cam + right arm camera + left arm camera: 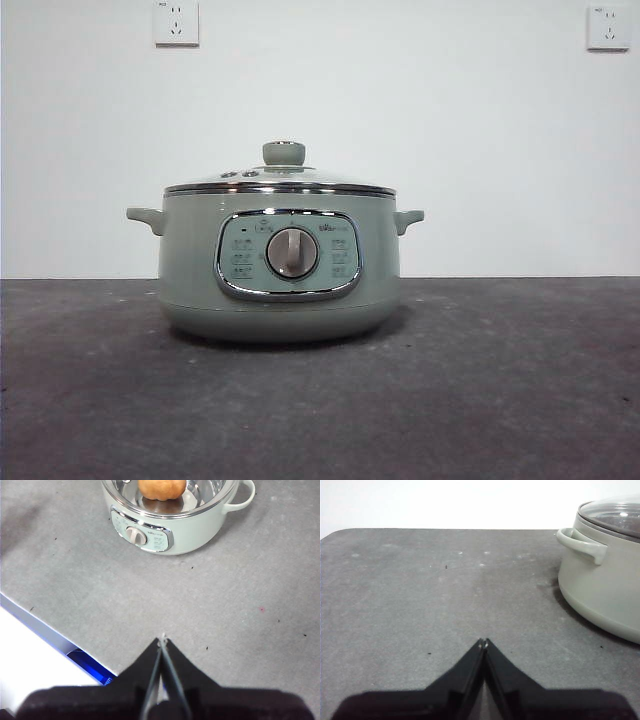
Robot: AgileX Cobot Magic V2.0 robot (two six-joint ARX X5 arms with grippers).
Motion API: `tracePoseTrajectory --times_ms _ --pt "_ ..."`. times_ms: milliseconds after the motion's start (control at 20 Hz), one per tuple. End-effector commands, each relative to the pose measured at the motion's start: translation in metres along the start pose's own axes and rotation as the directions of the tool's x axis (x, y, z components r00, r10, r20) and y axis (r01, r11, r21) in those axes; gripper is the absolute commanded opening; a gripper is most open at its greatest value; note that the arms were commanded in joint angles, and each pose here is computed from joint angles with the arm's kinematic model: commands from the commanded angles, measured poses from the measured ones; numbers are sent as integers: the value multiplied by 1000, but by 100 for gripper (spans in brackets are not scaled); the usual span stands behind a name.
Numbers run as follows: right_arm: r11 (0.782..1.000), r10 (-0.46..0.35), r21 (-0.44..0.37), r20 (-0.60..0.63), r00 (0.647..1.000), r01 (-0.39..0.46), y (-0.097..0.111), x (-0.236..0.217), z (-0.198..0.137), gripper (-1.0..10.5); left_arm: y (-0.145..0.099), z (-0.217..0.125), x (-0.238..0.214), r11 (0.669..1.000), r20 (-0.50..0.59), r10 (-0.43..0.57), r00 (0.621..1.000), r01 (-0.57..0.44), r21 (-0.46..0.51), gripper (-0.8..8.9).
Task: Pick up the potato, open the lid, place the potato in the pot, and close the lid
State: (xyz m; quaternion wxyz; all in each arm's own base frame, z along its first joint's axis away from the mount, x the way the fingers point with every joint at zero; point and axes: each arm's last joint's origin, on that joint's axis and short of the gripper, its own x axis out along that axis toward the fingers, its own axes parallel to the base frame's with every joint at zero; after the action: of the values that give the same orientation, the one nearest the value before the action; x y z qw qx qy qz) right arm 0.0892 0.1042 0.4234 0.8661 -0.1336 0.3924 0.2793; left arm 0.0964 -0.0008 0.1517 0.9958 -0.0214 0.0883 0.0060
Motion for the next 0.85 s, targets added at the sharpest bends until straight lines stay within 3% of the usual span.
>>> tracePoseTrajectory --times_ms 50,150,300,450,550,650,750,850 --pt "1000 -20 -2 -30 999 20 -2 2 -3 0 0 -3 1 1000 -1 -3 1000 3 -5 -4" --pt "998 -56 -44 -24 998 55 -10 1 -3 0 0 -3 1 1000 -1 -3 1000 3 -5 -4" --pt "994 -113 -5 -3 994 113 -23 -7 -8 0 0 -3 1 1000 -1 -3 1000 3 -5 -4" --pt "982 -189 26 139 972 187 -37 -14 -19 0 0 -3 1 1000 -1 -3 1000 3 -5 -4" --pt "967 -255 76 288 923 244 -46 -10 -29 0 0 -3 1 1000 -1 -3 1000 3 -5 -4" --pt "943 -333 163 413 848 291 -53 1 -47 0 0 -3 1 1000 -1 -3 1000 3 -5 -4" --pt "914 -404 242 493 770 325 -61 21 -70 0 0 -3 1 1000 -1 -3 1000 3 -5 -4" --pt "902 -430 288 551 715 320 -66 46 -94 0 0 -3 1 1000 -1 -3 1000 3 -5 -4"
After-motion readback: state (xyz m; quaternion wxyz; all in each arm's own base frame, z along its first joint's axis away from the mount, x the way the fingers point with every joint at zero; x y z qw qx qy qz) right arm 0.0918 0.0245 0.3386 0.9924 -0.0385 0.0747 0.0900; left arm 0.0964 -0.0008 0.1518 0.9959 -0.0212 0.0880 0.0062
